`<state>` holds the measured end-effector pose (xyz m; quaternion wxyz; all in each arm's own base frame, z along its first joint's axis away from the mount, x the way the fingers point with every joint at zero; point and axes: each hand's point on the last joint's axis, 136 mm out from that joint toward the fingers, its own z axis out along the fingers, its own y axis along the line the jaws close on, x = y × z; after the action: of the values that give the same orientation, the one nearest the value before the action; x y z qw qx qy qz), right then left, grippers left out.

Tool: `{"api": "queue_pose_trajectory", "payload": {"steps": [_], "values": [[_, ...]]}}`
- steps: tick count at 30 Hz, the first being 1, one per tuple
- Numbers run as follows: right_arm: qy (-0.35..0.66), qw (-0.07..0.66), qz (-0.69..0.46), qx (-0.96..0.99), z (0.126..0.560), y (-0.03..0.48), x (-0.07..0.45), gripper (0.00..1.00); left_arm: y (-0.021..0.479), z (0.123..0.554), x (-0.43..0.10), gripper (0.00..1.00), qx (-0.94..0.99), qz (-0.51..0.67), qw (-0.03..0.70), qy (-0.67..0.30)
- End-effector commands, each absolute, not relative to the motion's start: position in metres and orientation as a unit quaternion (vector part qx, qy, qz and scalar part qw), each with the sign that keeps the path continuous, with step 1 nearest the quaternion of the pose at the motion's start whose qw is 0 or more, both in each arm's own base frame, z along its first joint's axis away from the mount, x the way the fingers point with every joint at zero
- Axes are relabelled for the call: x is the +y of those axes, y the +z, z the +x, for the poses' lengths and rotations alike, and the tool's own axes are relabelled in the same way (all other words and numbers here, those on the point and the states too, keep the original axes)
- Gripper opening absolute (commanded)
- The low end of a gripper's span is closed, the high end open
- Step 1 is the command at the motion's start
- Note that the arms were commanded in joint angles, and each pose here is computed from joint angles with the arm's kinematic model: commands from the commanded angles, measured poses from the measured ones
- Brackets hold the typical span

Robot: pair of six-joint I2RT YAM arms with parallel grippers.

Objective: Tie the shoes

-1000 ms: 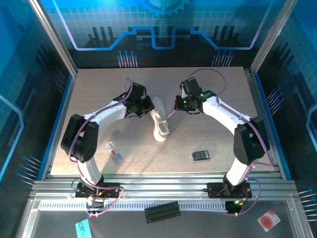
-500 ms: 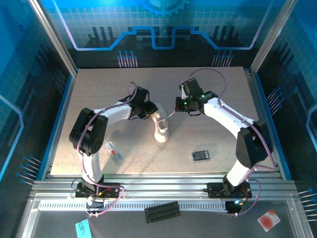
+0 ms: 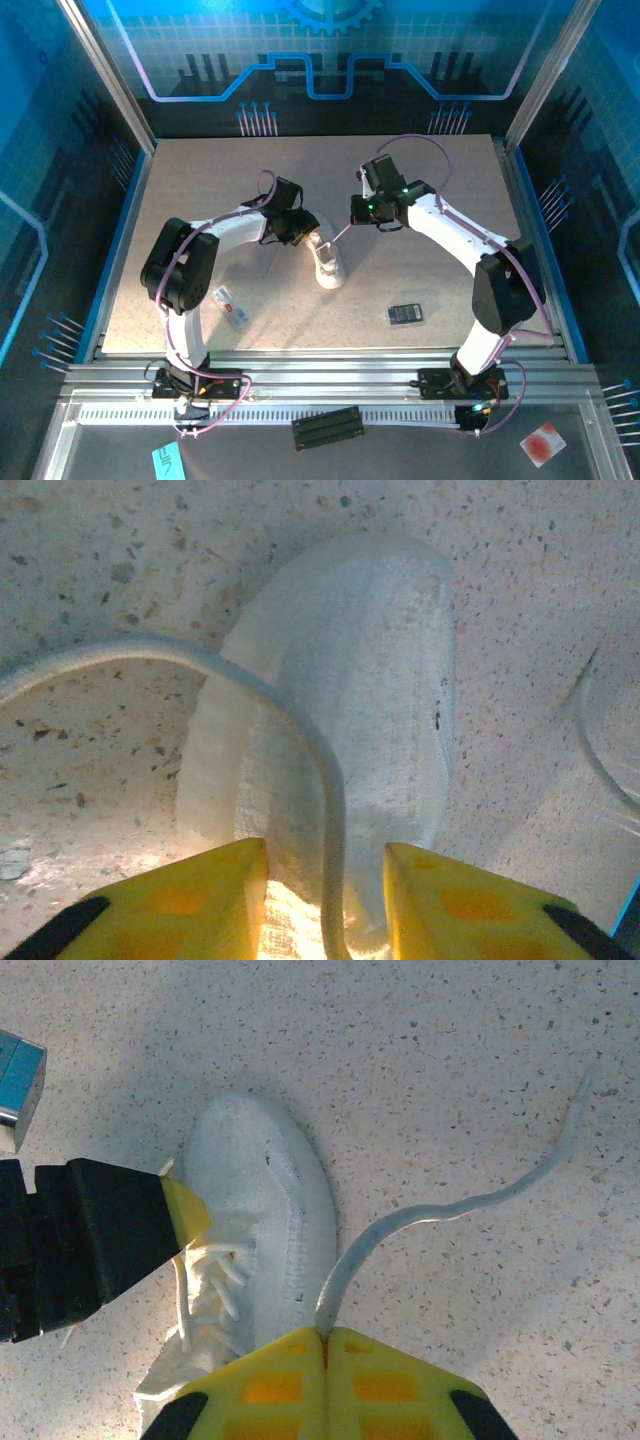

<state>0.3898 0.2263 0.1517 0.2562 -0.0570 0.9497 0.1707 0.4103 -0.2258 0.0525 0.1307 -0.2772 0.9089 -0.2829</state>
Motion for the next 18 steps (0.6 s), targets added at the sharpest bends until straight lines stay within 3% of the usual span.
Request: {"api": "queue_pose_trajectory", "payload": {"steps": [1, 9, 18], "values": [[0.166, 0.258, -0.07, 0.949, 0.392, 0.155, 0.231, 0.0, 0.067, 0.405, -0.225, 0.34, 0.906, -0.282, 0.131, -0.286], [0.163, 0.257, -0.075, 0.95, 0.39, 0.154, 0.233, 0.0, 0.083, 0.4, -0.217, 0.42, 0.905, -0.289, 0.14, -0.279], [0.163, 0.259, -0.078, 0.949, 0.389, 0.155, 0.235, 0.0, 0.077, 0.396, -0.221, 0.32, 0.904, -0.293, 0.127, -0.285]]}}
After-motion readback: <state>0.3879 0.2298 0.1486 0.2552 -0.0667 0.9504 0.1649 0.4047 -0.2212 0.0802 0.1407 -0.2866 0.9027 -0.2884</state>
